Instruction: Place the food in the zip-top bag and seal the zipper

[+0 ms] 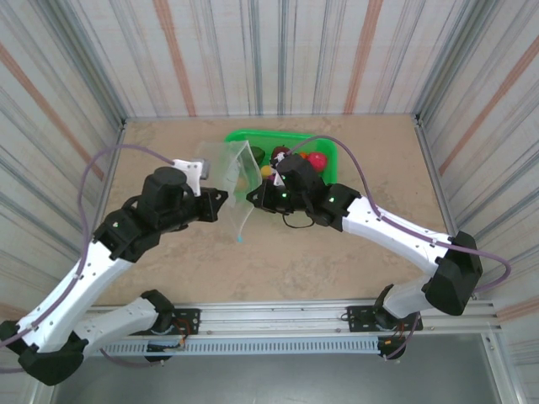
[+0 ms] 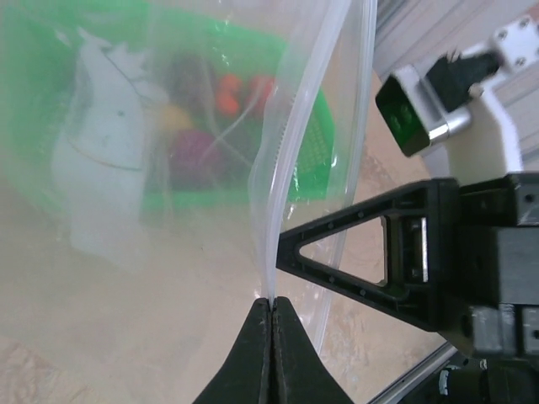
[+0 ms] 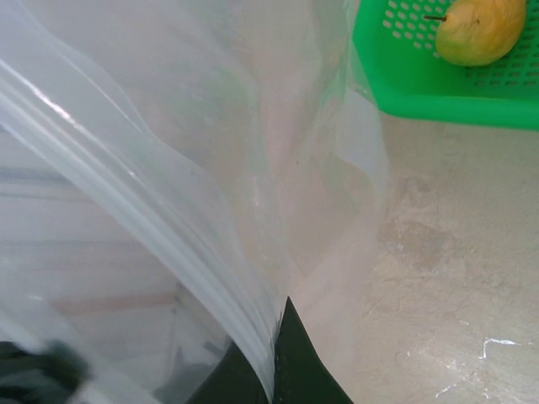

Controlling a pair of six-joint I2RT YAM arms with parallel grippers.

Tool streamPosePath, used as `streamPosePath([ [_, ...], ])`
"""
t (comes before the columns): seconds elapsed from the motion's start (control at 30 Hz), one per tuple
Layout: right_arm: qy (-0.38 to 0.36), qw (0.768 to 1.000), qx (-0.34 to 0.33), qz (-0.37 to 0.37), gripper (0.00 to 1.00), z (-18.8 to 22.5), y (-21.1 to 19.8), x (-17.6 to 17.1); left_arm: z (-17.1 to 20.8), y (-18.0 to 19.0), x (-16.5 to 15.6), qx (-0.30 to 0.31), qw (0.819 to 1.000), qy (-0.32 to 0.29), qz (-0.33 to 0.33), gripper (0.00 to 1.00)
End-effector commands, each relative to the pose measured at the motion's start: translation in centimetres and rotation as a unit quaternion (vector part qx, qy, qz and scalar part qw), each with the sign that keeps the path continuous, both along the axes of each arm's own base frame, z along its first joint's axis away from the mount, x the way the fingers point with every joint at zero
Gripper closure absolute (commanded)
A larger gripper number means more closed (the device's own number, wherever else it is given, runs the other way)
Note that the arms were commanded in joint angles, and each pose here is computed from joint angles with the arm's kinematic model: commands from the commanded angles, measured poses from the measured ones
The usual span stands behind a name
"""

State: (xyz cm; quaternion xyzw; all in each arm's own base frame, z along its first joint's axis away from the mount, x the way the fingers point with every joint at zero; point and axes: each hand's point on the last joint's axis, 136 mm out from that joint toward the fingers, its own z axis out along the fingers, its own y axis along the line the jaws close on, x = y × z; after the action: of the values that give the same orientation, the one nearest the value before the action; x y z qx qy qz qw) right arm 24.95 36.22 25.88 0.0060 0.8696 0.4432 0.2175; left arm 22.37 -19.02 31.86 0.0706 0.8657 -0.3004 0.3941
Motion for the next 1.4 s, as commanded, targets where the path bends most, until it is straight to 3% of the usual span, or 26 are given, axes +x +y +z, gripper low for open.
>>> streamPosePath([
  [0.0,-0.004,1.0,-0.006,0.007,1.0,0.2,-0.4,-0.5,0.8,1.1,-1.2,0.031,0.999,0.01,-0.017,1.0],
  [0.07,-0.002,1.0,-0.01,0.011,0.99,-0.1,-0.3,-0.6,0.7,2.0,-1.5,0.046,0.999,0.02,-0.006,1.0],
  [0.2,-0.006,0.999,-0.033,0.022,0.78,-0.8,-0.2,-0.6,0.7,3.5,-1.9,0.057,0.997,0.046,0.007,1.0],
  [0.4,-0.016,0.995,-0.091,0.035,0.64,-2.6,-0.8,-0.2,1.7,4.9,-2.3,0.037,0.997,0.067,0.014,1.0],
  [0.5,-0.033,0.992,-0.11,0.052,0.5,-2.7,-0.9,0.1,0.5,4.9,-1.6,0.014,0.995,0.097,0.009,1.0],
  [0.57,-0.058,0.986,-0.142,0.065,0.35,-2.4,-1.1,0.1,-1.2,5.0,-0.6,-0.002,0.993,0.121,0.009,1.0],
  [0.67,-0.095,0.982,-0.141,0.076,0.16,-0.9,-1.3,0.2,-2.3,4.4,0.6,-0.068,0.985,0.156,-0.006,1.0],
  [0.8,-0.147,0.975,-0.153,0.07,0.15,1.6,-3.0,1.1,-2.1,4.5,1.6,-0.078,0.986,0.148,-0.001,1.0],
  [0.97,-0.132,0.971,-0.197,0.019,0.18,1.4,-6.2,4.1,-2.9,5.4,2.5,-0.079,0.985,0.151,0.03,1.0],
  [1.17,-0.073,0.96,-0.272,-0.004,0.26,-3.1,-9.2,8.7,-3.2,6.7,3.1,-0.105,0.981,0.148,0.066,1.0],
  [1.37,-0.043,0.941,-0.335,0.022,0.42,-7.8,-8.6,11.8,-2.9,7.0,3.3,-0.107,0.982,0.137,0.077,1.0],
])
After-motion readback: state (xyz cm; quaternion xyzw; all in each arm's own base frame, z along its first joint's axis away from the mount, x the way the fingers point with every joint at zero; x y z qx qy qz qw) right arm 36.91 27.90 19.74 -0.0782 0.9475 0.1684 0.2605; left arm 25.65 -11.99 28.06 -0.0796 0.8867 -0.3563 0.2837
